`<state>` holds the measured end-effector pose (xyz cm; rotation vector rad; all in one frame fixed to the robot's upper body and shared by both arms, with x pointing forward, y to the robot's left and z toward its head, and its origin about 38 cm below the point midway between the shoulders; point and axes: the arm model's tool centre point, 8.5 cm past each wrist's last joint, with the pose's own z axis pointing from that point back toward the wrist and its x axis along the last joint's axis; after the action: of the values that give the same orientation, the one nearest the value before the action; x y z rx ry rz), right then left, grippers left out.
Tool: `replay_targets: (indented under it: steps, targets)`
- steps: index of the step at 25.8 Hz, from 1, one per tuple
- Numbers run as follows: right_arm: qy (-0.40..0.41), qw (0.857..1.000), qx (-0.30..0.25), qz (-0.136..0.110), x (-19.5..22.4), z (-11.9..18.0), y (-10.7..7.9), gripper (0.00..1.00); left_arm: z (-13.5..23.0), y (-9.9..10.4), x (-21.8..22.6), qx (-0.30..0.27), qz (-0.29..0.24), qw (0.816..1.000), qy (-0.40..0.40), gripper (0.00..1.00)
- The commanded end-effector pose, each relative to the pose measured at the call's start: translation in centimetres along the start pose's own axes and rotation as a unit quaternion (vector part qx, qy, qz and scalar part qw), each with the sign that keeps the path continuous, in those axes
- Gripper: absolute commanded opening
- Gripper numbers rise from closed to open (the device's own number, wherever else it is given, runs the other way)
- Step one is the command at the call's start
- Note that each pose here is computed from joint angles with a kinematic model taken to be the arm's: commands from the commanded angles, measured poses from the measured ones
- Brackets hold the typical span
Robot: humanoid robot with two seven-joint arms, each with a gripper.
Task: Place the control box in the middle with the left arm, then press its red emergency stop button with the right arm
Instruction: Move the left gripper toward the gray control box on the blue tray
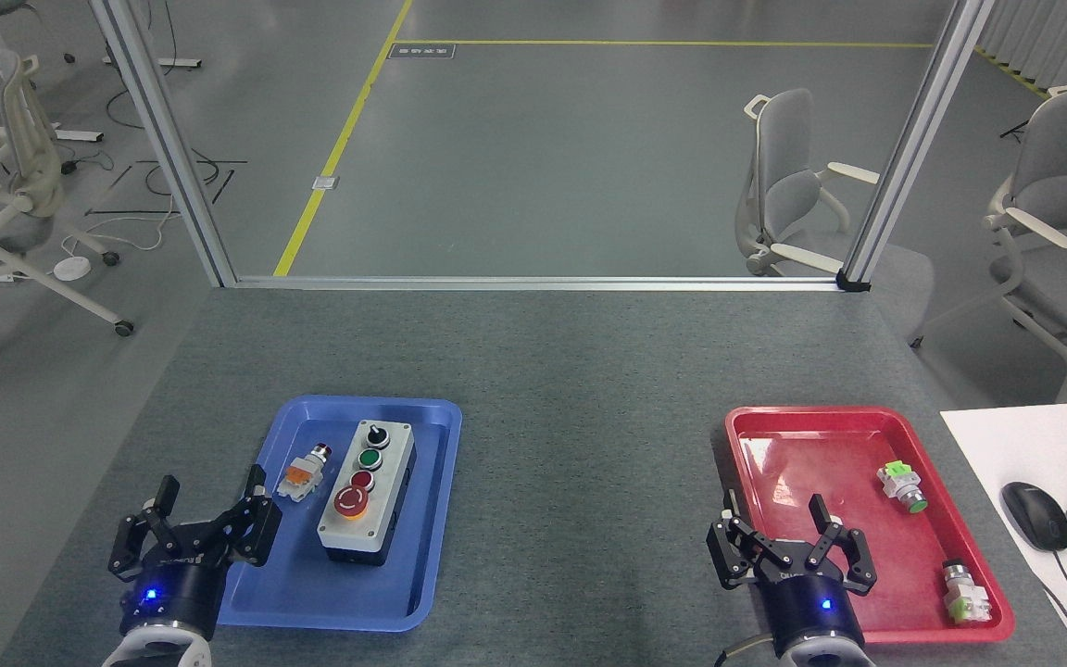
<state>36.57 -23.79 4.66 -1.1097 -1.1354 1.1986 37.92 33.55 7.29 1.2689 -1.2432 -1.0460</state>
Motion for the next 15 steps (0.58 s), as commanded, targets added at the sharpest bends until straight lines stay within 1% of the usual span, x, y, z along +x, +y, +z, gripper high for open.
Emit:
replay_targets:
  steps: [1, 4, 7, 9, 12, 13, 15]
  targets:
    - [-0.002, 1.000, 0.006, 0.001, 0.1, 0.1, 0.2, 0.99, -0.2, 0.5, 0.0, 0.009, 0.000, 1.000, 0.007, 0.99]
    - [-0.003, 1.000, 0.008, 0.012, 0.0, 0.1, 0.3, 0.99, -0.2, 0.8, 0.4, 0.014, 0.005, 1.000, 0.005, 0.99]
    - [-0.001, 0.999, 0.010, 0.045, -0.1, 0.1, 0.3, 0.99, 0.3, 1.9, 1.4, 0.031, 0.012, 0.999, -0.009, 0.99]
    - [-0.002, 0.999, 0.008, 0.049, -0.1, 0.0, 0.2, 0.99, 1.0, 1.7, 2.2, 0.030, 0.021, 0.999, -0.012, 0.99]
    - [-0.002, 0.999, 0.008, 0.049, -0.2, -0.1, 0.2, 0.99, 2.1, 0.9, 4.5, 0.027, 0.042, 0.999, -0.014, 0.99]
    - [-0.003, 0.999, 0.008, 0.049, -0.1, -0.1, 0.2, 0.99, 2.3, 0.7, 5.4, 0.024, 0.040, 0.999, -0.020, 0.99]
    - [-0.005, 0.999, 0.011, 0.049, 0.0, 0.1, 0.4, 0.99, 2.6, -0.2, 7.1, 0.014, 0.004, 1.000, -0.026, 0.99]
